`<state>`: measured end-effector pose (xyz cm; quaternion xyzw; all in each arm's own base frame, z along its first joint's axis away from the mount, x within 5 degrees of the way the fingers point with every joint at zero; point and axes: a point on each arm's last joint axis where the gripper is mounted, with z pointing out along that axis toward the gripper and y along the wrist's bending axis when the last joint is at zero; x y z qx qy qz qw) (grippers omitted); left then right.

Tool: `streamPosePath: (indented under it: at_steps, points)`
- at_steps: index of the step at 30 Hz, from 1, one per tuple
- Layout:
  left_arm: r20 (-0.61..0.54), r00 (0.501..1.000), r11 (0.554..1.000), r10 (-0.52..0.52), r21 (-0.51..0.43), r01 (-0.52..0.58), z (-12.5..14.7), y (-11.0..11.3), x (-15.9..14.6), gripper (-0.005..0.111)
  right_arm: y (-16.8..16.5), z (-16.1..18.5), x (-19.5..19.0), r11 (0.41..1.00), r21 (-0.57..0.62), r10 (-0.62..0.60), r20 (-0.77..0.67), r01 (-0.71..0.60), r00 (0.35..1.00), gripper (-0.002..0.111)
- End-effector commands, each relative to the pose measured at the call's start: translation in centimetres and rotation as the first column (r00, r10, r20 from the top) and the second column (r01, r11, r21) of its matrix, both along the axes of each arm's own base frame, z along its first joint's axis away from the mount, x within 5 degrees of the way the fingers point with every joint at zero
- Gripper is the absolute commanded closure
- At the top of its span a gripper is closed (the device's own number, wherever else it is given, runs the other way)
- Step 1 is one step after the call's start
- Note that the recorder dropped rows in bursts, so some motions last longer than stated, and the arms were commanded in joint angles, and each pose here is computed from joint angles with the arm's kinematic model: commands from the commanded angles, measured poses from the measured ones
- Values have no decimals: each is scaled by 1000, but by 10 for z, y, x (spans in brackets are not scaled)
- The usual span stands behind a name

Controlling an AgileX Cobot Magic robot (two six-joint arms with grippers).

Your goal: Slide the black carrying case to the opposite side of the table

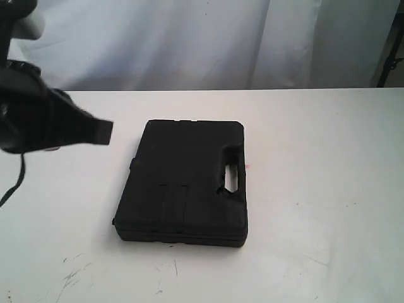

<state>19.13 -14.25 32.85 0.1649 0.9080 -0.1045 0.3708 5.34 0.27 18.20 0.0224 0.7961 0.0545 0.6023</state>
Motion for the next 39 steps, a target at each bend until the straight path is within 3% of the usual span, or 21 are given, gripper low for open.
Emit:
streamPosePath:
  at_steps: [1, 6, 11, 17, 23, 31, 39]
  points:
    - [13, 1000, 1000, 9, 9, -9, -1, 21, -23, 107, 0, 0, 0, 1000, 8, -3, 8, 3, 1000, 108]
    - [112, 994, 1000, 2, -12, -1, 14, 36, -37, 107, 0, 0, 0, 1000, 8, -3, 8, 3, 1000, 108]
    - [205, 979, 999, -2, 35, -5, 24, 47, -41, 107, 0, 0, 0, 1000, 8, -3, 8, 3, 1000, 108]
    - [230, 973, 999, 5, 51, -17, 25, 53, -43, 107, 0, 0, 0, 1000, 8, -3, 8, 3, 1000, 108]
    - [239, 955, 984, 176, -71, -163, 3, 88, -51, 107, 0, 0, 0, 1000, 8, -3, 8, 3, 1000, 108]
    - [306, 850, 900, 430, -223, -375, -23, 133, -87, 107, 0, 0, 0, 1000, 8, -3, 8, 3, 1000, 108]
    - [406, 684, 795, 606, -299, -527, -32, 156, -130, 107, 0, 0, 0, 1000, 8, -3, 8, 3, 1000, 108]
